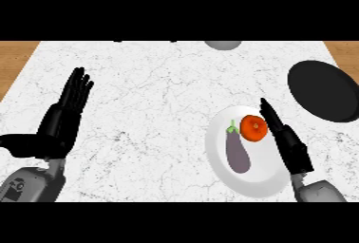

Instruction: Pick the squash from the plate and place it in the pan

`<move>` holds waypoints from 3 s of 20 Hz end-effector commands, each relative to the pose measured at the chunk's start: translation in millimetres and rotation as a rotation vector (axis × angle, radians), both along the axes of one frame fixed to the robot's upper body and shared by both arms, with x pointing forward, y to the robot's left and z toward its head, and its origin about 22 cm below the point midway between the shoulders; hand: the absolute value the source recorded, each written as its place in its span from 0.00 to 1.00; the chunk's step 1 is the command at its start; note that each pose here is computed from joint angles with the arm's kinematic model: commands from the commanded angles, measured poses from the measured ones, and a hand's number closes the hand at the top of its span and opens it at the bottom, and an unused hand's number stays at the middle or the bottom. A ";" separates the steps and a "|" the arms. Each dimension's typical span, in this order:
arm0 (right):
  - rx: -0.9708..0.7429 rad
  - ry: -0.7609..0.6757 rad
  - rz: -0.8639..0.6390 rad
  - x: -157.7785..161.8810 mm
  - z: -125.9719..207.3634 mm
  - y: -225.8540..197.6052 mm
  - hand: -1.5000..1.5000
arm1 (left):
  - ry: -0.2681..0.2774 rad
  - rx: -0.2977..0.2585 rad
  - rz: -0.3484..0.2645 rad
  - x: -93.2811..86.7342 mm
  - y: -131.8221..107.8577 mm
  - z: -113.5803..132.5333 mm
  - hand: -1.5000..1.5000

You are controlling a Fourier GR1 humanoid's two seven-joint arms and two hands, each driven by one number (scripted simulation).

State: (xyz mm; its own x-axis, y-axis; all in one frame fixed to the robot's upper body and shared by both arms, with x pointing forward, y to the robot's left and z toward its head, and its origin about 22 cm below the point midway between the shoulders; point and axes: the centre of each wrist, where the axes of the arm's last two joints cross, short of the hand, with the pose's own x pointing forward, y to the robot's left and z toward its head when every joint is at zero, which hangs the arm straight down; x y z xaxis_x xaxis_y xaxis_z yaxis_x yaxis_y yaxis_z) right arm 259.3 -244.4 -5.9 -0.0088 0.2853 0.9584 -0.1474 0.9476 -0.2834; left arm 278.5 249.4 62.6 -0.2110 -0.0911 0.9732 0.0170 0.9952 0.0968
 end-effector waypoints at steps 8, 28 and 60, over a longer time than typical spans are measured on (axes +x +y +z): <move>-0.072 -0.136 0.309 39.3 9.3 -82.1 1.00 | 0.132 0.042 0.115 5.6 16.9 -10.3 0.50; -0.624 -0.231 0.321 45.0 229.7 -167.9 0.00 | 0.163 0.051 0.130 14.8 20.9 -23.6 0.50; -0.764 -0.011 0.384 74.4 165.2 -62.4 0.00 | 0.151 0.067 0.139 30.2 28.8 -19.9 0.50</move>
State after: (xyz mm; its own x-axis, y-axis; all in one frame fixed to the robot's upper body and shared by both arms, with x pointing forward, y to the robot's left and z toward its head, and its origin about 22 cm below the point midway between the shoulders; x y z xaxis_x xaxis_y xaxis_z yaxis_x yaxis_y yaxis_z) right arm 320.5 -286.8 167.7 -0.2770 0.8029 0.5278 -0.3979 0.4042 -0.8236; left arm 296.8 275.4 45.6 -0.0450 -0.1680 0.9848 -0.1022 0.9814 0.1628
